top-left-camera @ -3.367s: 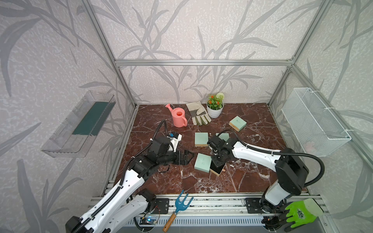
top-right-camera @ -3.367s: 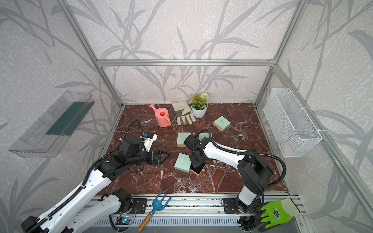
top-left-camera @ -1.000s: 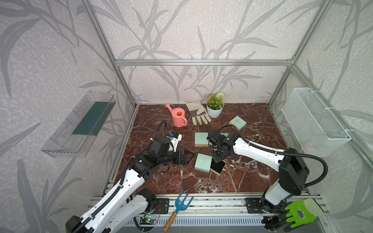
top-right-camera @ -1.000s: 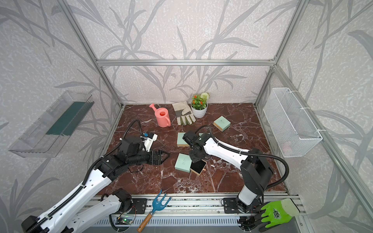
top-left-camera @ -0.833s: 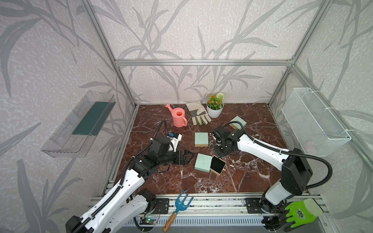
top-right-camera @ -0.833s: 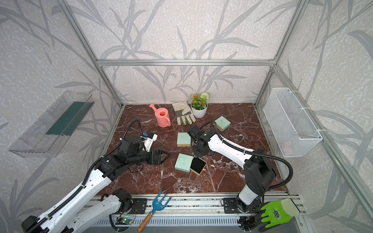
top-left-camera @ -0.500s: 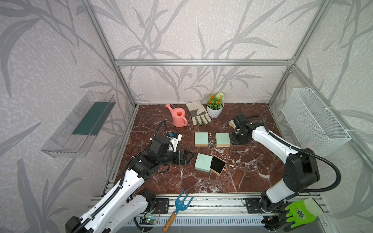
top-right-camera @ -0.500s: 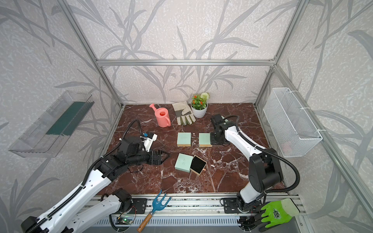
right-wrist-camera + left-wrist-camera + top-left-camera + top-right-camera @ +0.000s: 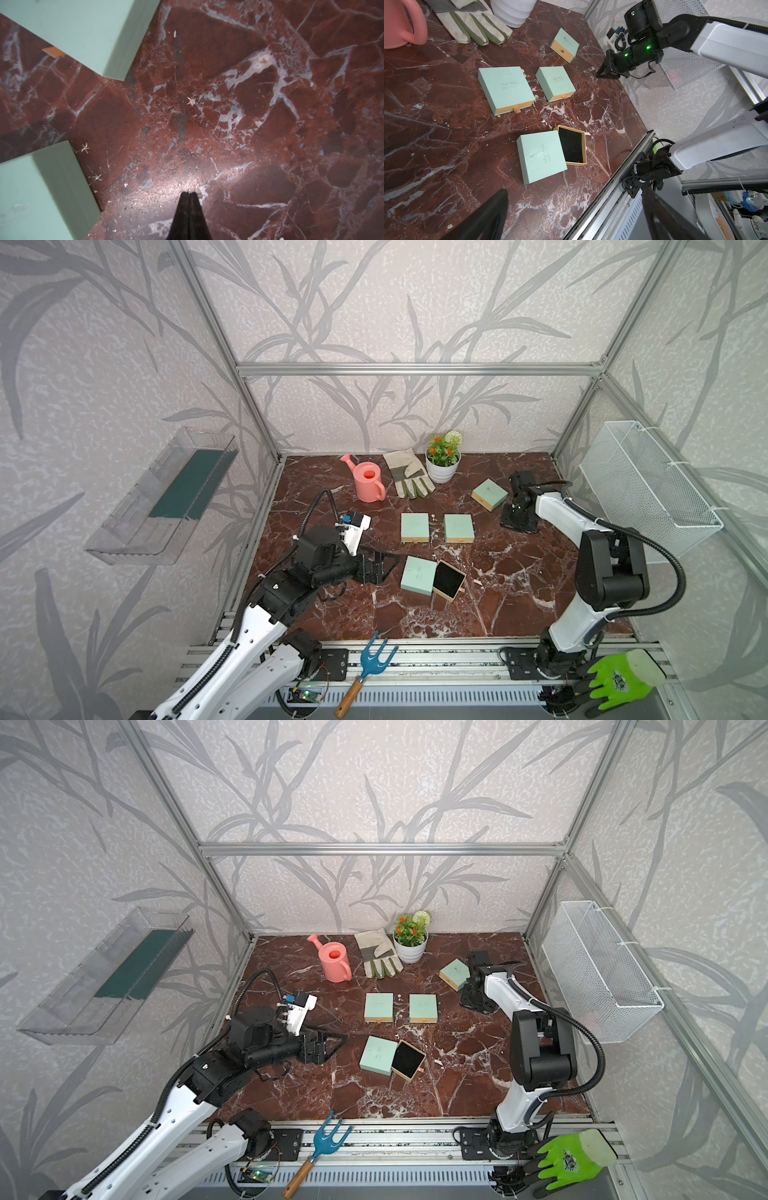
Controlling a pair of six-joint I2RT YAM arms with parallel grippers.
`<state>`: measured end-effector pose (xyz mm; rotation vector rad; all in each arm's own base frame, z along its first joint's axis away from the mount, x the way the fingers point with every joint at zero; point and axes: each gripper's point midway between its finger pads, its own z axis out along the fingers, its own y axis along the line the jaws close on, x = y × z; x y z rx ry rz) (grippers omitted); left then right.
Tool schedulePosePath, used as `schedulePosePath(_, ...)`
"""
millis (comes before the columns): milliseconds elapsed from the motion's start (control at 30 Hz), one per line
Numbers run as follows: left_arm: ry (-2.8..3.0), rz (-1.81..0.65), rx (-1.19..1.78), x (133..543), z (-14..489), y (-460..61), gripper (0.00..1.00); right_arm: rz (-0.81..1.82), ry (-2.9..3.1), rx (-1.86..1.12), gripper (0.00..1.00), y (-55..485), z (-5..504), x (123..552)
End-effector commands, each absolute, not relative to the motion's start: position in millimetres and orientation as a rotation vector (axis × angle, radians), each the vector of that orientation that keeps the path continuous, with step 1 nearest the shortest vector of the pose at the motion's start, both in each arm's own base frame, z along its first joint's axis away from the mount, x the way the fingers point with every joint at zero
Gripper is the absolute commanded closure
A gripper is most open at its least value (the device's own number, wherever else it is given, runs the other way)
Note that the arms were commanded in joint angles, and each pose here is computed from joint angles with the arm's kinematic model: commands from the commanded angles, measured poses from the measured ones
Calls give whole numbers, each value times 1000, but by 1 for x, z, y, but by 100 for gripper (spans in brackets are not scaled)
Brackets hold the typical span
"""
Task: Take out the earrings from the drawer-style jewelry box
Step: Place the earring at the center of the board.
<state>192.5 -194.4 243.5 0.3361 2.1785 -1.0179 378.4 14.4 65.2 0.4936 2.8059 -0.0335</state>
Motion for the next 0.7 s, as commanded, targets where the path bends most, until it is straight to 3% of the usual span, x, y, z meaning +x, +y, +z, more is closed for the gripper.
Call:
schedulePosePath(0,2113,-1016,364,194,251,-194,1,-9,2813,528,100,9,55,382)
schedulePosePath(667,2150,-994,350,198,244,-192,1,44,2849,568,100,-3,29,395)
